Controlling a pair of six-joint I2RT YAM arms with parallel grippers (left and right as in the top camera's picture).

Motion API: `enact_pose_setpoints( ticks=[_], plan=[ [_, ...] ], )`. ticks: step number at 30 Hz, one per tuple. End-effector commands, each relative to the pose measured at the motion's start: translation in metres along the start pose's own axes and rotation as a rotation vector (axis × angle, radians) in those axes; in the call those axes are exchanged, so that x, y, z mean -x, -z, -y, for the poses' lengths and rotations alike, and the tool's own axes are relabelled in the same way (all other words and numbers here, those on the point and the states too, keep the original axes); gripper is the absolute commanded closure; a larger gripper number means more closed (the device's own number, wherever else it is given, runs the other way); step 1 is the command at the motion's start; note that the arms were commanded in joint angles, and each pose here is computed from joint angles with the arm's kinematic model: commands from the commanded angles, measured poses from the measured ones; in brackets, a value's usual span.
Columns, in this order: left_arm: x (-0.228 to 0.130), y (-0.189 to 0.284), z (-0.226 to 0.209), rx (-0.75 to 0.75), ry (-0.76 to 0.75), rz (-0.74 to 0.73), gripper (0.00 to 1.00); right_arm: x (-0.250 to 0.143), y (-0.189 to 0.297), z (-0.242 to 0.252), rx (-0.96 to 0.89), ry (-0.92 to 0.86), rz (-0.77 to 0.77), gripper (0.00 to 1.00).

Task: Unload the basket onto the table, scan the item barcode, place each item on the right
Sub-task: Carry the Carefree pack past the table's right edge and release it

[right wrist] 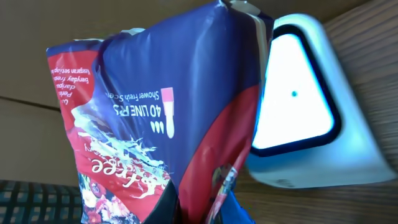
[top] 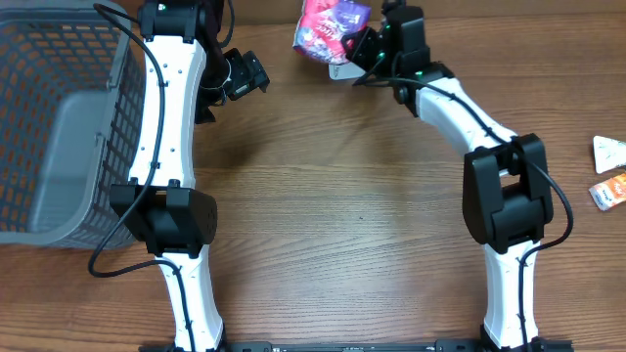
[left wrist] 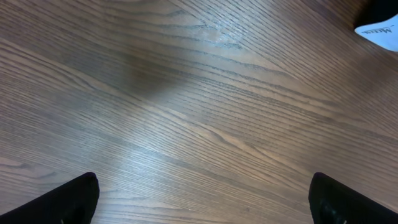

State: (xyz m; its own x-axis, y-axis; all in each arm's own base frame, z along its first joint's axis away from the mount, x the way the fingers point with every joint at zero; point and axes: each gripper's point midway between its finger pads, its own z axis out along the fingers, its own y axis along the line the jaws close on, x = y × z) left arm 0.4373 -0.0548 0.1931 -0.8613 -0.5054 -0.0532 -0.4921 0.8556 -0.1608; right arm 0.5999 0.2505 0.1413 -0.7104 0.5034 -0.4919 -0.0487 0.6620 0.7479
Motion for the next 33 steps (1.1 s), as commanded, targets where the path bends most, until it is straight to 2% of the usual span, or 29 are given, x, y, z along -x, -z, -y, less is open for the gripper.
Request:
enact_pose_setpoints(
  ticks=[1,13,19,27,30,33],
  plan=[
    [-0.001,-0.003,0.001,0.006,-0.015,-0.008,0.0,0.021,0.004,-0.001,-0.026,0.02,0.078,0.96],
    [-0.001,-0.003,0.001,0.006,-0.015,-0.008,0.0,0.024,0.006,0.004,-0.047,0.021,0.085,0.96],
    [-0.001,-0.003,0.001,0.006,-0.015,-0.008,0.0,0.052,0.029,-0.002,-0.015,0.01,0.096,0.96],
    [-0.001,-0.003,0.001,0.006,-0.015,-0.008,0.0,0.138,0.134,-0.015,-0.036,-0.022,0.242,0.96],
    [-0.001,-0.003,0.001,0.006,-0.015,-0.008,0.0,0.173,0.192,0.017,-0.131,-0.086,0.311,0.96],
    [-0.001,-0.003,0.001,0.006,-0.015,-0.008,0.0,0.197,0.266,0.097,-0.367,-0.231,0.386,0.96]
  ],
)
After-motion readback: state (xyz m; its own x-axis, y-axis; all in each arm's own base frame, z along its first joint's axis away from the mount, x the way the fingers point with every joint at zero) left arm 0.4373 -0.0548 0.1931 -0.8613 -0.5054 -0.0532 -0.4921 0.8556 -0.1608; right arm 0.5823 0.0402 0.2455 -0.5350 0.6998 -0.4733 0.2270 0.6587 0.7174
